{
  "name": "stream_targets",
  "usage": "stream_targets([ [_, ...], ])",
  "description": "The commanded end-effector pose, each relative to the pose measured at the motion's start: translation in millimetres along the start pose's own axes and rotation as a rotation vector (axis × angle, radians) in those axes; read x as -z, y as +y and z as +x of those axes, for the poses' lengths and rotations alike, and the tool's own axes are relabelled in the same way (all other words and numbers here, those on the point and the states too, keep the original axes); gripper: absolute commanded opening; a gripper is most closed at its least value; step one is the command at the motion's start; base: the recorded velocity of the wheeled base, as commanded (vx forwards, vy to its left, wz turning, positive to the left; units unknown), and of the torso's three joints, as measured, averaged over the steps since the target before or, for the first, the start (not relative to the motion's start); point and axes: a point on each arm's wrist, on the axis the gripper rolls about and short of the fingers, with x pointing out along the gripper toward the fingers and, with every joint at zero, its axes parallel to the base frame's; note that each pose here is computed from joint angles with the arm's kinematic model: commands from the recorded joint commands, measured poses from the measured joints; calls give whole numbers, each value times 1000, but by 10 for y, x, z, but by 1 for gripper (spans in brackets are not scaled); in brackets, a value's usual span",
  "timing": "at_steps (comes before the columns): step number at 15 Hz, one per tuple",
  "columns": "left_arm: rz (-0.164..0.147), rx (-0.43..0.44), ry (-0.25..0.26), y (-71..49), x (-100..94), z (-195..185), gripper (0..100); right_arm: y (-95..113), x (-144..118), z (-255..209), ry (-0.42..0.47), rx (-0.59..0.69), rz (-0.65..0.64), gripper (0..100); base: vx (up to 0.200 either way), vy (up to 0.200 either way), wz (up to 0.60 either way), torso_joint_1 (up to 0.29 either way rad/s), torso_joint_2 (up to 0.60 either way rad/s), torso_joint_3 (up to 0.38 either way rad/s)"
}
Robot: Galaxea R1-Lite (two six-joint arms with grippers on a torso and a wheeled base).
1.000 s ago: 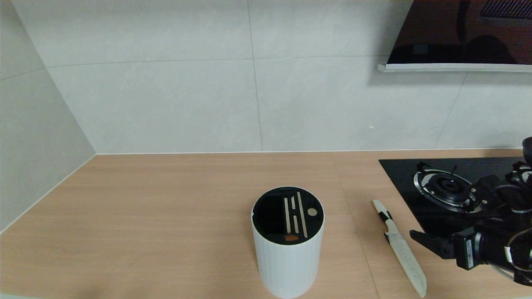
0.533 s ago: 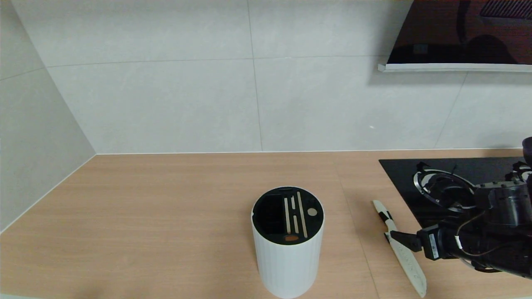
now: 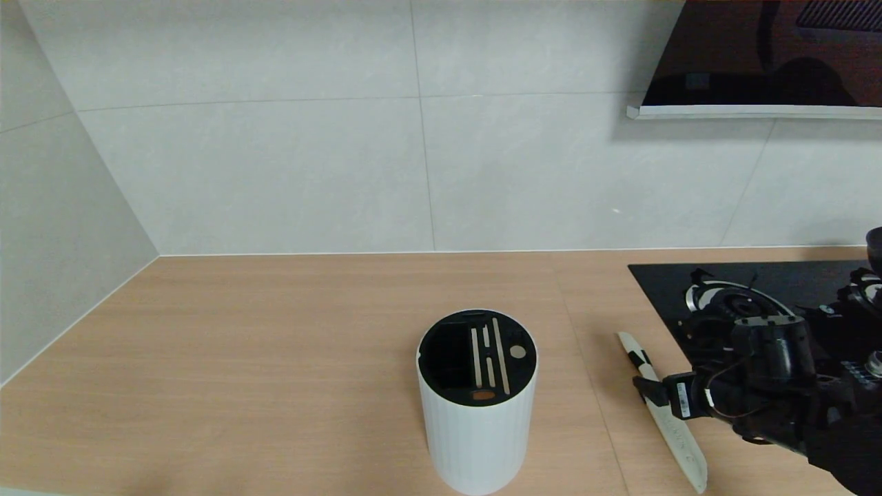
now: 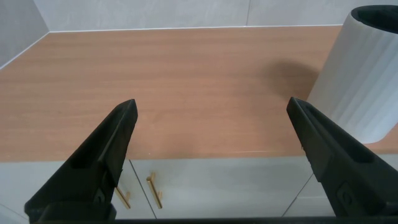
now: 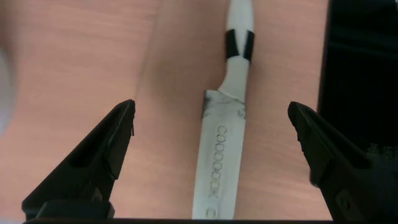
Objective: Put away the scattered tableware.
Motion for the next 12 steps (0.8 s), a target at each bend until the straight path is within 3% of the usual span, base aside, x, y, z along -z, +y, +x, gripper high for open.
stream_targets([
  [1,0,0,0,0,0,0,100,13,110,138,41,2,3,100,0,0,0,0,0,0],
  [12,0,0,0,0,0,0,100,16,350,506,19,86,6,100,0,0,0,0,0,0],
])
